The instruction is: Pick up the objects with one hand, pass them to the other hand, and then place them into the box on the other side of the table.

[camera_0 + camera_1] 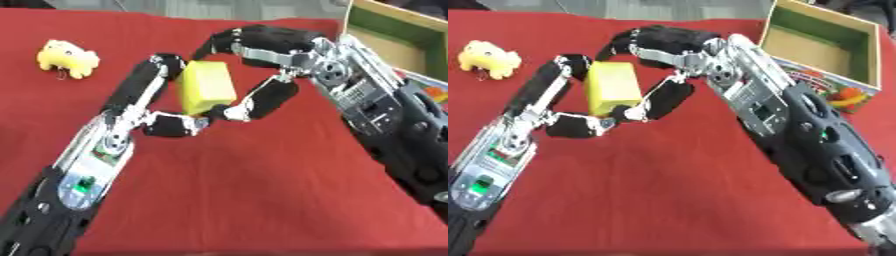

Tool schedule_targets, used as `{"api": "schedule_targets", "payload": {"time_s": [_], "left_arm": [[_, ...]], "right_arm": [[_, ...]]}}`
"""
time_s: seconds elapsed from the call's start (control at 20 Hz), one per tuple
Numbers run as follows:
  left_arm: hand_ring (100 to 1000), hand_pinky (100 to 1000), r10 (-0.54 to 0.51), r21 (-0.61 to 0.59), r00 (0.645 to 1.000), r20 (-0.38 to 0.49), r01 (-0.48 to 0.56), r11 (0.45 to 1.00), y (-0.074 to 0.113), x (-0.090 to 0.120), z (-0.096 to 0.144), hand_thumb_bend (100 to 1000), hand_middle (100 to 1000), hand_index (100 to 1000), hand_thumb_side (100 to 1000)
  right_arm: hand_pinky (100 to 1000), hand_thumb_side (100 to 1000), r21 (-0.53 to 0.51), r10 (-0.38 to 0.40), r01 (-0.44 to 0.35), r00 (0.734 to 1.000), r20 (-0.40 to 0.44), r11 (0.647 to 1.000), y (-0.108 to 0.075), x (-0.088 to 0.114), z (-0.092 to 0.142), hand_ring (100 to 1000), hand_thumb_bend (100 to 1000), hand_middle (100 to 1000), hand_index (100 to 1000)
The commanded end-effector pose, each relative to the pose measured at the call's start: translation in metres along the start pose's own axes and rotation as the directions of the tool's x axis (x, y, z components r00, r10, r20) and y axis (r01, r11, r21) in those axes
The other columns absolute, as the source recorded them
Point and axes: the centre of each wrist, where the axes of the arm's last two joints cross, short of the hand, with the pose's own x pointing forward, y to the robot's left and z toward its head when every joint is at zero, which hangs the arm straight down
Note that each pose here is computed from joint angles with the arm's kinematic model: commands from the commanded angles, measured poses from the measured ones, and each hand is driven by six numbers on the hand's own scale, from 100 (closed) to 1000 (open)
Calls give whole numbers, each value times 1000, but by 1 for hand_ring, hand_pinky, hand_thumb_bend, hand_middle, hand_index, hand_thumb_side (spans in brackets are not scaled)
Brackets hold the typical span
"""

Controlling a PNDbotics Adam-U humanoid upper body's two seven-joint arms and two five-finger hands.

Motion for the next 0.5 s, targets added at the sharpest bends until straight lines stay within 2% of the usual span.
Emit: {"api": "schedule_targets", "payload": {"time_s": [0.05,0.5], "left_arm": [[636,688,-15,25,999,39,14,1000,7,7,-2,100,555,579,240],[635,687,-16,26,998,59,15,1000,8,10,-1,100,554,579,238]], "right_arm": [[886,432,-14,22,-22,1000,-4,1000,-7,0,0,917,373,847,907],[884,433,-10,22,-22,1000,-10,1000,-5,-3,-2,915,406,834,898]]}}
